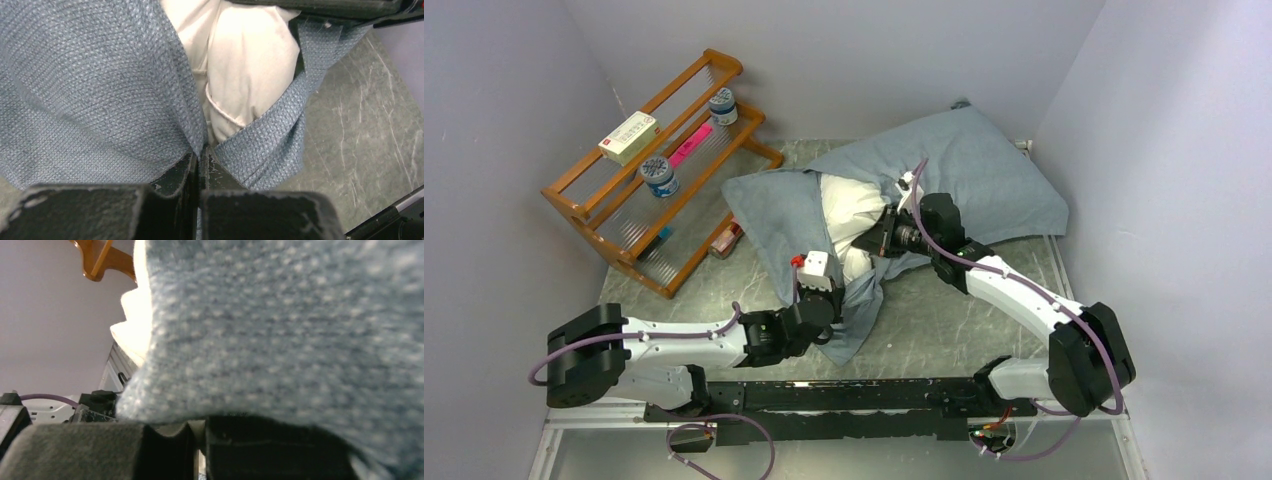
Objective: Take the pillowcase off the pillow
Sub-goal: Remove the pillow from the pillowcase.
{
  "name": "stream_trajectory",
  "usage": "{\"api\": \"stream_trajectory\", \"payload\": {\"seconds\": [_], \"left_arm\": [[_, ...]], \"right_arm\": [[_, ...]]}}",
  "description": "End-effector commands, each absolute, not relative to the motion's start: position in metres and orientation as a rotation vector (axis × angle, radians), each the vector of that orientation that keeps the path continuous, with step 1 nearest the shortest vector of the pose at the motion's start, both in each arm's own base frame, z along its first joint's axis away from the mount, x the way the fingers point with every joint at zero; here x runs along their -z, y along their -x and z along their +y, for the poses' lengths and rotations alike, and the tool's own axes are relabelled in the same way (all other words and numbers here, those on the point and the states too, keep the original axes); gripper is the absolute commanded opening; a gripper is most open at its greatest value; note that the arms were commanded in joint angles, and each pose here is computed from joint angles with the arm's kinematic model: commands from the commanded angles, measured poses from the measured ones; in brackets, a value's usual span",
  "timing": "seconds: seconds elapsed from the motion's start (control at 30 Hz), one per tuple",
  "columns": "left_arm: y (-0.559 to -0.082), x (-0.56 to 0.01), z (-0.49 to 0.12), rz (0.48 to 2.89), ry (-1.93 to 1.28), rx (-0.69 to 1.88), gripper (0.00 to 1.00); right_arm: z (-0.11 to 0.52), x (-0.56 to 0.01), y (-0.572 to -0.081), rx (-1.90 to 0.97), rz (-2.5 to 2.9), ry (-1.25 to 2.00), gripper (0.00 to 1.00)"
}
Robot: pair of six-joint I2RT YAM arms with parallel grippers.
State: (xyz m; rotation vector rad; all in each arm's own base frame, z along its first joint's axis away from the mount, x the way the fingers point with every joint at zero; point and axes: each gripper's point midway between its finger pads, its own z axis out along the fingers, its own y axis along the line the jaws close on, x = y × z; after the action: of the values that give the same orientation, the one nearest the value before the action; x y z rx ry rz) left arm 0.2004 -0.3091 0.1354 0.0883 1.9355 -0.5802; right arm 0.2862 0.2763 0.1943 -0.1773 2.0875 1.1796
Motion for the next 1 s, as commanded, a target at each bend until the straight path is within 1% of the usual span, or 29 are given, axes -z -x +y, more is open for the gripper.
{"api": "stream_trajectory", "payload": {"seconds": [0.0, 0.33, 0.6, 0.77, 0.97], "left_arm": [[-0.159, -0.083, -0.309, 2.113, -0.326, 0.540, 0.05], [-0.167, -0.076, -0.291, 2.113, -0.308, 0.416, 0.05], [-0.171, -0.069, -0.275, 2.126, -0.242, 0.349, 0.05], [-0.179, -0.067, -0.273, 2.156, -0.192, 0.367, 0.05], [-0.201, -0.059, -0.265, 2.229, -0.099, 0.420, 0.05]], "right_arm": [[0.245, -0.415, -0.334, -1.180, 1.308, 0.109, 0.00], [0.229, -0.438, -0.336, -1.188, 1.245, 0.068, 0.00], [0.227, -0.446, -0.324, -1.193, 1.243, 0.112, 0.00], [0.229, -0.439, -0.312, -1.195, 1.287, 0.163, 0.00], [0.234, -0.421, -0.290, -1.212, 1.355, 0.254, 0.00]]}}
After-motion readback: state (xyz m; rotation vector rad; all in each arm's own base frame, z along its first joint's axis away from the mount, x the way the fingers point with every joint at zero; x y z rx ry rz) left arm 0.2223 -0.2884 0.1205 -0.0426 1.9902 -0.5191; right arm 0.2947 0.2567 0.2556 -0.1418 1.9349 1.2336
